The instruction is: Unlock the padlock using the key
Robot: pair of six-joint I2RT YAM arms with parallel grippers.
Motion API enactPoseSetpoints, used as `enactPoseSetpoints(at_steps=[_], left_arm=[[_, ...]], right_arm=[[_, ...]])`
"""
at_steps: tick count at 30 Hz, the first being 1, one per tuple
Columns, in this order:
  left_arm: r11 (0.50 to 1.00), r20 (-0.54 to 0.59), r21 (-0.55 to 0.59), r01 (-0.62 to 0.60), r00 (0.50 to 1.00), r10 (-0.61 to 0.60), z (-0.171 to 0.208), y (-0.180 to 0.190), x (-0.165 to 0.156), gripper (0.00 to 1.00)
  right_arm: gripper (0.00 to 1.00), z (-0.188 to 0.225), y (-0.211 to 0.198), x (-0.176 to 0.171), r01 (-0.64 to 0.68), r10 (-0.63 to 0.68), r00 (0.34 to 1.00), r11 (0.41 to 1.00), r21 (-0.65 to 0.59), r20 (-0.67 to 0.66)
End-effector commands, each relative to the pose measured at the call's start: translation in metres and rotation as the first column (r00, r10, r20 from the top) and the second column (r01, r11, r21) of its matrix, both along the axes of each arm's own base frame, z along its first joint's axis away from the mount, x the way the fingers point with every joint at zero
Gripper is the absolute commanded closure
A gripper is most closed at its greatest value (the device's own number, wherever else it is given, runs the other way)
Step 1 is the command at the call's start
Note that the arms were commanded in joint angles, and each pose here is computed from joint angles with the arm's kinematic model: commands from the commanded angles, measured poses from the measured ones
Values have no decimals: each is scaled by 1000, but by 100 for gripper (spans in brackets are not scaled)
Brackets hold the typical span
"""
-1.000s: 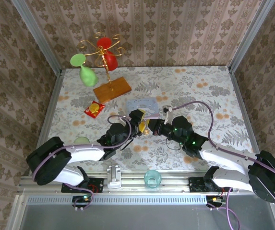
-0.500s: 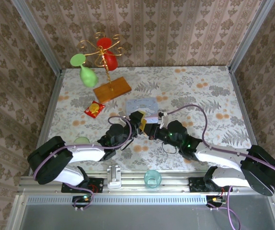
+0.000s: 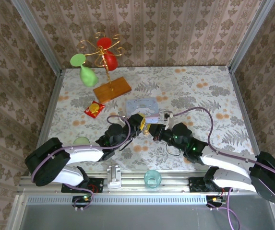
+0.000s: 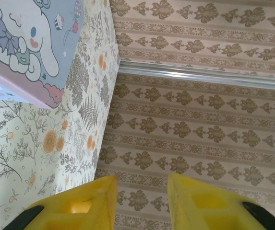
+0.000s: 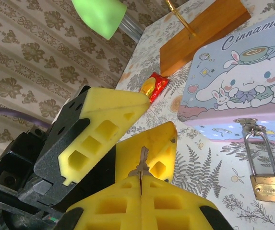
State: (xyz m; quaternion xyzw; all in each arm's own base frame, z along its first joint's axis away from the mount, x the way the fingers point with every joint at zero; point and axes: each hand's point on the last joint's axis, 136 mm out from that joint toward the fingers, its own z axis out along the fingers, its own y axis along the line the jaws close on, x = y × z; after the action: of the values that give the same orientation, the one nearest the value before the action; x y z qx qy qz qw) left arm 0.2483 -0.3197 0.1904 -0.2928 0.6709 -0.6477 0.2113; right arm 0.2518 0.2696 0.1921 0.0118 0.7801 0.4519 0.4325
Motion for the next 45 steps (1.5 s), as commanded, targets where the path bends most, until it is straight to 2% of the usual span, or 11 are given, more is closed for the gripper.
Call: enactPoseSetpoints(at_steps=[1, 4, 11, 12, 14, 15, 20, 26, 31, 41, 45], left_arm=[[999, 26, 36, 39, 999, -40, 3, -7, 0, 68], [998, 32, 52, 47, 998, -49, 1, -8, 0, 81], [995, 49, 89, 52, 997, -56, -4, -7, 1, 100], [994, 69, 99, 52, 996, -59, -2, -6, 1, 100], [985, 154, 160, 63, 984, -88, 11, -7, 2, 100], [977, 196, 195, 83, 973, -122, 21, -9, 1, 100], [882, 498, 467, 72, 802, -330, 75, -10, -13, 100], [888, 759, 460, 32, 505, -411, 132, -8, -41, 100], [898, 820, 437, 49, 390, -420, 153, -7, -59, 100], [936, 874, 341, 88, 337, -350, 169, -5, -72, 100], [937, 880, 338, 89, 322, -348, 171, -5, -75, 100]], right_arm=[[100, -7, -8, 0, 27, -27, 1000, 999, -44, 10], [100, -10, -7, 0, 22, -22, 1000, 998, -55, 2], [100, -9, -9, -3, 20, -19, 1000, 998, -58, 6], [93, -9, -10, -4, 15, -15, 1000, 998, -64, 7], [51, -10, -13, -7, -10, 10, 1000, 996, -89, 2], [41, -10, -15, -8, -22, 22, 1000, 995, -99, -3], [22, 18, -30, -14, -148, 147, 987, 989, 4, 67], [25, 80, -21, -37, -333, 293, 913, 937, 107, 283], [34, 124, -8, -58, -477, 392, 816, 872, 111, 425], [53, 119, 3, -53, -462, 388, 818, 883, 85, 425], [54, 121, 6, -52, -466, 388, 815, 880, 89, 431]])
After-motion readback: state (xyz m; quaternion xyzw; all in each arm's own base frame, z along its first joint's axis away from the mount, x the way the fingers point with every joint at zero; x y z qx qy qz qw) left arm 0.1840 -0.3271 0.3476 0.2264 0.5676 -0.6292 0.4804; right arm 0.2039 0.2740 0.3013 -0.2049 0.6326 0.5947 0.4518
